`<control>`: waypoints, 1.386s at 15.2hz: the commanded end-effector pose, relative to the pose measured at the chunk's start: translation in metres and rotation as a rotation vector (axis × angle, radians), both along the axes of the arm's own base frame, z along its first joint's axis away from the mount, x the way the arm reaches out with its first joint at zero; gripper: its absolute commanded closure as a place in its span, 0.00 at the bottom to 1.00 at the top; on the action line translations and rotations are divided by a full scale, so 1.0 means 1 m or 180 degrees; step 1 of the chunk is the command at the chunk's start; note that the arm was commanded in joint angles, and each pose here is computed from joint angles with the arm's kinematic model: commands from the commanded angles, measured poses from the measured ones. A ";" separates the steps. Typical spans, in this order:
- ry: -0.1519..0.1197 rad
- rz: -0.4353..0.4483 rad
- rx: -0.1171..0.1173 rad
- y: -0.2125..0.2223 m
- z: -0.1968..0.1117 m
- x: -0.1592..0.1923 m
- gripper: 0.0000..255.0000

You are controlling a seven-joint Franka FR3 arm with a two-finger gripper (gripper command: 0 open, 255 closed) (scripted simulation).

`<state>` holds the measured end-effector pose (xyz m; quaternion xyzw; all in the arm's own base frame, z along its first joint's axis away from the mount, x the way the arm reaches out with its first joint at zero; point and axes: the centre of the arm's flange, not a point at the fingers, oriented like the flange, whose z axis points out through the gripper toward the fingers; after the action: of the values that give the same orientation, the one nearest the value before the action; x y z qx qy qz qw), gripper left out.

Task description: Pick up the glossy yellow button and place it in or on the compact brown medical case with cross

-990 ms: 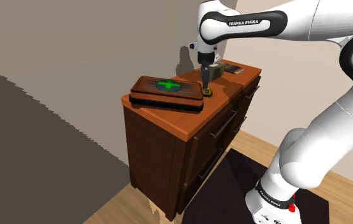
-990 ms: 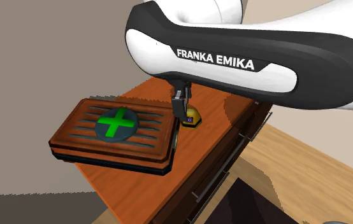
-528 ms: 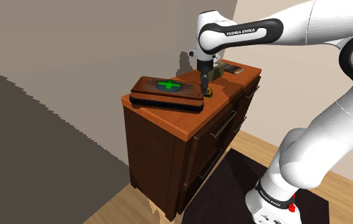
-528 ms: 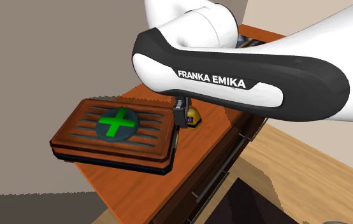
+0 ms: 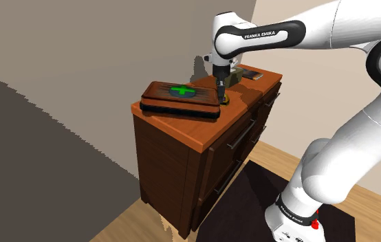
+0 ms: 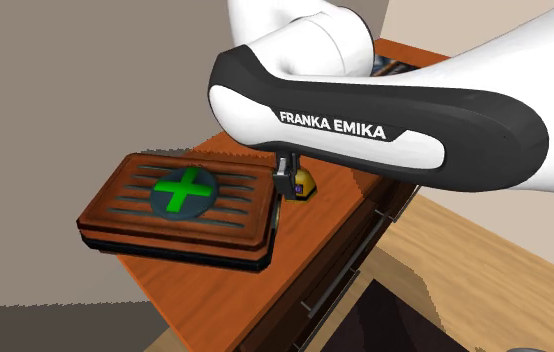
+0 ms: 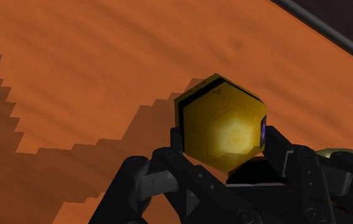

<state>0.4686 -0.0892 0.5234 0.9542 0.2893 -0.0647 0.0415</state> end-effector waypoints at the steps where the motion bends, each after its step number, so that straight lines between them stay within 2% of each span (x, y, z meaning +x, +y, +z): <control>1: 0.0002 0.0001 0.0000 0.000 0.000 0.000 1.00; 8: 0.0002 0.0001 0.0000 0.000 -0.001 0.000 1.00; 21: 0.0002 0.0001 0.0000 0.000 0.068 0.000 1.00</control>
<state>0.4691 -0.0897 0.5865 0.9541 0.2893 -0.0648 0.0416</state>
